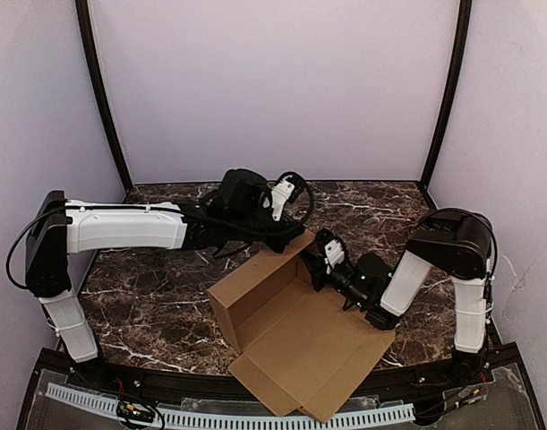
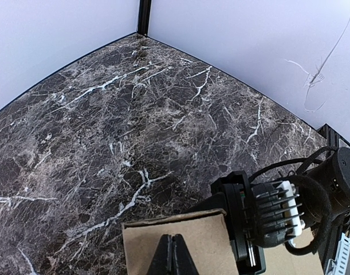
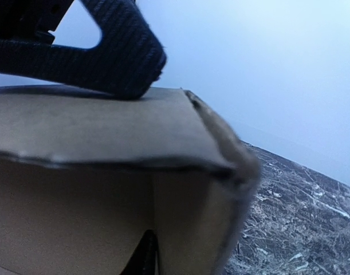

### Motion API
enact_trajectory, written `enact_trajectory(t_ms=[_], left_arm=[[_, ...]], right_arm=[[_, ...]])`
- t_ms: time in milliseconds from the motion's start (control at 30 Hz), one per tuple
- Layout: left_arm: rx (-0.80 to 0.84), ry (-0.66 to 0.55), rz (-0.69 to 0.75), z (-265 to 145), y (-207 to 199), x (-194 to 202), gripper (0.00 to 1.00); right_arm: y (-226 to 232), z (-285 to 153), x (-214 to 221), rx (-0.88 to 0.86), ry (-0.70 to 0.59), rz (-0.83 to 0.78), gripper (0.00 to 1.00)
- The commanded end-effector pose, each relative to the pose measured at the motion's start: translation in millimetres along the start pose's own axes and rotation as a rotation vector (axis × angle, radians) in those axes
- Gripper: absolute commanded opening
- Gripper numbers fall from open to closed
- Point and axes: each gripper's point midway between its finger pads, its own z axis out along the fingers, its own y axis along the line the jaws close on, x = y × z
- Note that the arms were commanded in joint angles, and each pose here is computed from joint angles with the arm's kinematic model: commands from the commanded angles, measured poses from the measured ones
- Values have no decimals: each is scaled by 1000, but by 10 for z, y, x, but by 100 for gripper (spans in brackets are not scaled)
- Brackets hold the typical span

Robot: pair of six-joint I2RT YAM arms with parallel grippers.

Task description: Fold the paper box

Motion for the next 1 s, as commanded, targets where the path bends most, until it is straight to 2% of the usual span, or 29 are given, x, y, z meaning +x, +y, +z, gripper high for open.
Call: enact_trajectory(t_ms=[0, 133, 533, 700, 767, 967], left_arm=[[4, 138, -24, 85, 1, 465, 1], [1, 135, -24, 86, 5, 456, 1], [6, 136, -26, 79, -15, 455, 1], [7, 136, -29, 67, -26, 459, 1], [8, 136, -30, 62, -32, 456, 1], [11, 127, -37, 23, -59, 411, 1]], right_arm=[[-53, -86, -373, 22, -142, 24, 21], [-37, -119, -272, 20, -114, 32, 24], [7, -108, -134, 28, -83, 39, 25], [-4, -94, -123, 38, -82, 38, 15], [-8, -92, -112, 40, -79, 35, 0], [-14, -93, -190, 41, -96, 28, 0]])
